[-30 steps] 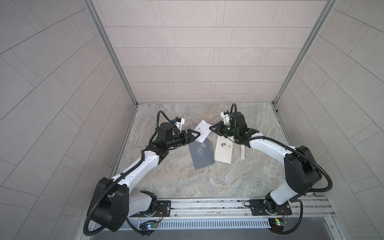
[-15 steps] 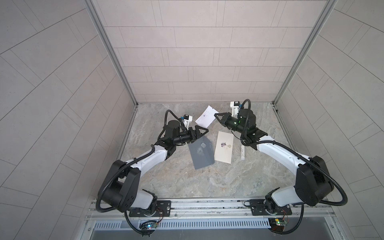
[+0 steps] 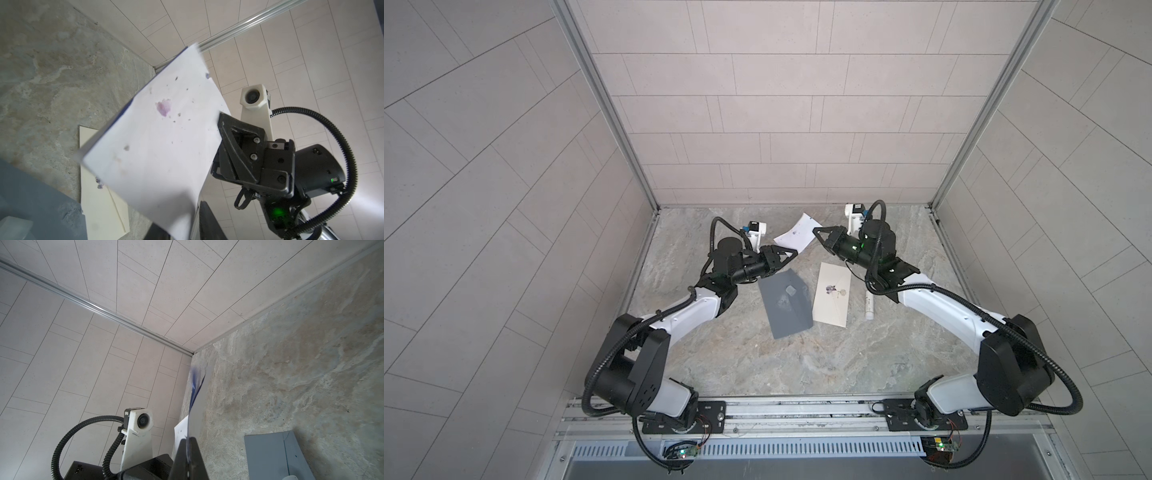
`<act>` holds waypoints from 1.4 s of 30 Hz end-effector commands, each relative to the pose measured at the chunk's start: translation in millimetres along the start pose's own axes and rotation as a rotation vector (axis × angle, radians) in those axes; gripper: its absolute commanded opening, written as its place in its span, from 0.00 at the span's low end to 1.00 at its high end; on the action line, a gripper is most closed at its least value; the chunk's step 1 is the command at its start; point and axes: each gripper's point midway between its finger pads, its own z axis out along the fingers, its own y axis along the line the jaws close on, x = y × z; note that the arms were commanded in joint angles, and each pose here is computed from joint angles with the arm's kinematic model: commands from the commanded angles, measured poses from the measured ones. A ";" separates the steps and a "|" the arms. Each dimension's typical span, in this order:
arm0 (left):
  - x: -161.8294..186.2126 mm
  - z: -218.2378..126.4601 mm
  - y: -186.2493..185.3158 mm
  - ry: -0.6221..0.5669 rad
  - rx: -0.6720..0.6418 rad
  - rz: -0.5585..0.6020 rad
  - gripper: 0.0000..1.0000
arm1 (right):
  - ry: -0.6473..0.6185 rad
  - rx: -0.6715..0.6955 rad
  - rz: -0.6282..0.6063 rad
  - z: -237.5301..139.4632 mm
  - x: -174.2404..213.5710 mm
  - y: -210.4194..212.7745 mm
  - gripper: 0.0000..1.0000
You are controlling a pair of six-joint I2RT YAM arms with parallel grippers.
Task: Place the letter into the envelope and seal it
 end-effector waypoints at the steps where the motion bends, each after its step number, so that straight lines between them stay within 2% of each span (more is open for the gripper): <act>1: -21.2 -3.9 -27.1 -0.073 0.043 0.065 0.17 | 0.008 0.004 -0.040 -8.4 5.1 8.4 0.00; 5: -23.9 -6.5 -25.5 -0.088 0.019 0.080 0.06 | 0.037 0.080 -0.099 -19.0 11.5 -2.9 0.00; 6: -23.2 -7.7 -26.1 -0.081 0.013 0.088 0.04 | 0.049 0.104 -0.119 -22.7 12.9 -6.8 0.03; 7: -18.7 -8.2 -26.5 -0.056 0.008 0.103 0.04 | 0.069 0.141 -0.145 -28.0 15.1 -12.2 0.10; 10: 2.2 -10.9 -28.3 0.067 0.001 0.151 0.00 | 0.149 0.244 -0.253 -47.1 17.1 -28.1 0.41; 12: 22.1 -16.2 -27.4 0.179 -0.015 0.186 0.00 | 0.211 0.319 -0.319 -60.8 15.0 -40.1 0.52; 13: 33.7 -20.9 -25.1 0.240 -0.033 0.220 0.00 | 0.253 0.349 -0.357 -67.6 15.8 -45.3 0.54; 17: 74.8 -47.1 -18.6 0.457 -0.123 0.359 0.00 | 0.404 0.331 -0.478 -83.8 27.5 -46.0 0.56; 22: 104.2 -73.1 -24.8 0.616 -0.107 0.473 0.00 | 0.582 0.038 -0.531 -87.6 67.4 -10.8 0.57; 26: 112.9 -83.6 -31.9 0.646 -0.067 0.553 0.00 | 0.693 -0.145 -0.495 -94.9 95.3 15.5 0.56; 30: 119.9 -89.7 -46.1 0.664 0.021 0.596 0.00 | 0.772 -0.232 -0.527 -103.9 120.7 27.7 0.58; 35: 126.5 -93.7 -60.6 0.670 0.117 0.612 0.00 | 0.853 -0.269 -0.553 -102.5 146.0 32.3 0.59; 42: 134.6 -99.1 -67.9 0.677 0.167 0.617 0.00 | 0.858 -0.280 -0.571 -98.0 146.8 35.0 0.59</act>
